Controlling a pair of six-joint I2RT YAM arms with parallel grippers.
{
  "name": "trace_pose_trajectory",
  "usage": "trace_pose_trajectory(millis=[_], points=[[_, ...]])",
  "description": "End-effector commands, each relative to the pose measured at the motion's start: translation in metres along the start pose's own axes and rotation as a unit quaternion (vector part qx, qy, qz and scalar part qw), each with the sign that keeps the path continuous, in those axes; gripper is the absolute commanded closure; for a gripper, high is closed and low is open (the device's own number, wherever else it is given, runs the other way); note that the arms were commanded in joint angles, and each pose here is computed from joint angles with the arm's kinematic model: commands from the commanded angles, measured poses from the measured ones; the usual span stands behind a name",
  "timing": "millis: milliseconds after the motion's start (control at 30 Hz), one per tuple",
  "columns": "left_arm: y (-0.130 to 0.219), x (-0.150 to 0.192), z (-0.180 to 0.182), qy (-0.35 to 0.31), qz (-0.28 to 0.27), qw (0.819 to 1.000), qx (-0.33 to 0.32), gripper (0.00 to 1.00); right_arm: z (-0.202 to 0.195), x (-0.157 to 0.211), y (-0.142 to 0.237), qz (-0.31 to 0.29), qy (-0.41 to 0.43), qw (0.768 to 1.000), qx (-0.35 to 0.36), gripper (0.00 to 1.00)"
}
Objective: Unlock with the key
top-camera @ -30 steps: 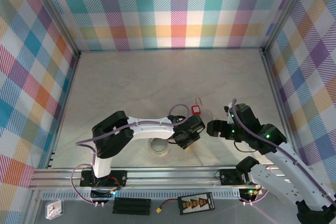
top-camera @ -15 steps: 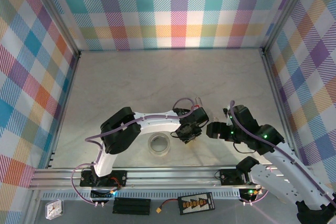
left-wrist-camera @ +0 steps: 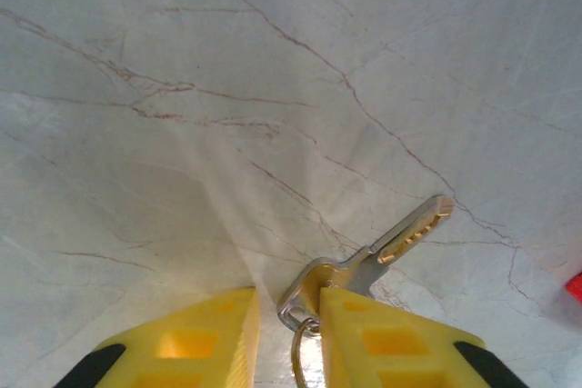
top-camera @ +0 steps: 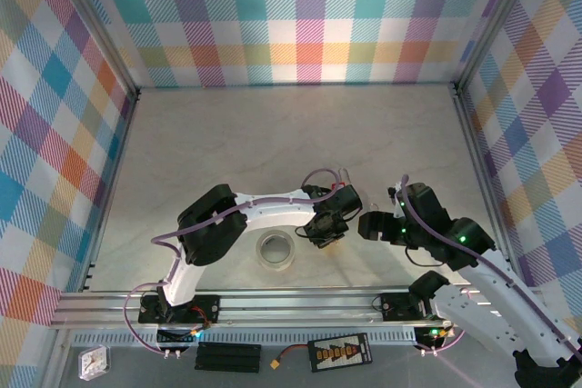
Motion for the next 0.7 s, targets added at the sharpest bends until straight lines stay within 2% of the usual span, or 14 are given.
trace_pose_trajectory(millis=[0, 167, 233, 333, 667], points=[[-0.029, 0.018, 0.006, -0.014, 0.047, 0.999, -0.005, 0.79, 0.002, -0.001, 0.003, -0.005, 0.006, 1.0, -0.009, 0.19], [-0.026, 0.016, 0.004, -0.025, 0.049, 0.998, 0.004, 0.86, 0.004, -0.002, 0.002, -0.008, 0.002, 1.0, -0.012, 0.2], [-0.025, 0.014, 0.006, -0.026, 0.05, 0.998, 0.01, 0.94, 0.004, -0.003, 0.001, -0.009, 0.0, 1.0, -0.013, 0.2], [-0.02, 0.009, 0.012, -0.033, 0.046, 0.998, 0.015, 1.0, 0.004, -0.002, -0.002, -0.006, -0.003, 1.0, -0.012, 0.2], [0.003, -0.003, 0.014, -0.049, 0.022, 0.996, 0.064, 1.0, 0.008, -0.002, -0.013, 0.006, -0.039, 0.999, -0.018, 0.19]])
Point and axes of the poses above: each hand's point on the last joint's axis, 136 mm out from that joint toward the fingers, its own y axis back along the fingers, its own z axis along the line the jaws close on, x = y × z, the point moved 1 cm from there along y, back along the fingers, and after that the axes turned 2 degrees about -y, right-handed, at the moved point
